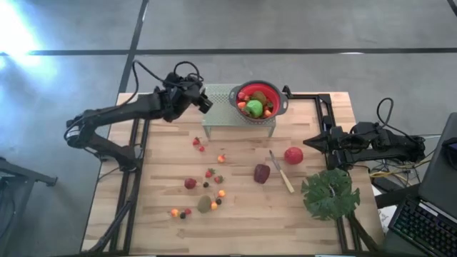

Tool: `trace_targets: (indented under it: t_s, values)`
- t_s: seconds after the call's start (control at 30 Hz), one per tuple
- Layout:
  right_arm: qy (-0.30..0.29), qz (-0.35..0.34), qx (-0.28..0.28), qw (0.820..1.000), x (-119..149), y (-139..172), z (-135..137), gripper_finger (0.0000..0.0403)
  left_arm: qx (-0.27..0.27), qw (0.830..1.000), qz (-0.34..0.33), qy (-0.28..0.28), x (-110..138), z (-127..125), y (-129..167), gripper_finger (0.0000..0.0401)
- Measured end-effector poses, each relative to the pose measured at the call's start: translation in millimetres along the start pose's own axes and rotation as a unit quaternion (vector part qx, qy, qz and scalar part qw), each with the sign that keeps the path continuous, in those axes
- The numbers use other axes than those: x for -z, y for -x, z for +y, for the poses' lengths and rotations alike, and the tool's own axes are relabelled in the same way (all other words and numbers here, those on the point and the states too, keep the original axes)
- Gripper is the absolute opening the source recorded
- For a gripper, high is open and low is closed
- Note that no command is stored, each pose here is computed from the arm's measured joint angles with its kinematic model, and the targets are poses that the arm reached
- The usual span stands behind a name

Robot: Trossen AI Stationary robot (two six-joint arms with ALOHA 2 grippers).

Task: Pick & Place Fruit
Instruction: Put the black plum into the black strainer bowl on the shelf

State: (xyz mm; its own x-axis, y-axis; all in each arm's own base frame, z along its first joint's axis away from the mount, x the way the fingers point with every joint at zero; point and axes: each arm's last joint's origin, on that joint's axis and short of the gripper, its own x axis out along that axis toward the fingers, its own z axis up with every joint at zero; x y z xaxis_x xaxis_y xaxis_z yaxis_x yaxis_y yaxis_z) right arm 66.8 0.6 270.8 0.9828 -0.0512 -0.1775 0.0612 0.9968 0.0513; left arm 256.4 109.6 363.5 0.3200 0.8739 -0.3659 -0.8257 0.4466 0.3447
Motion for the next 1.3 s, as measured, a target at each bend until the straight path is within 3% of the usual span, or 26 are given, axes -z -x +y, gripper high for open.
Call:
trace_targets:
  t_s: [0.43, 0.77, 1.0, 1.23, 1.3]
  values:
    - [0.0, 0.0, 0.0, 1.0, 0.0, 0.1, 0.0, 0.0008, -0.096, 0.991, 0.088, -0.006, 16.3, 44.2, -30.1, 0.0273]
    - [0.0, 0.0, 0.0, 1.0, 0.0, 0.0, 0.0, 0.0008, -0.22, 0.968, 0.117, -0.033, 19.5, 77.7, -50.2, 0.0282]
    - [0.0, 0.0, 0.0, 1.0, -0.1, 0.1, 0.0, 0.0008, -0.219, 0.962, 0.163, 0.011, 34.5, 88.4, -77.2, 0.0319]
    - [0.0, 0.0, 0.0, 1.0, -0.1, 0.1, 0.0, 0.0008, -0.111, 0.96, 0.242, 0.085, 53.3, 94.4, -86.4, 0.0326]
    - [0.0, 0.0, 0.0, 1.0, 0.0, 0.0, 0.0, 0.0008, -0.108, 0.954, 0.261, 0.105, 57.8, 97.9, -86.4, 0.0326]
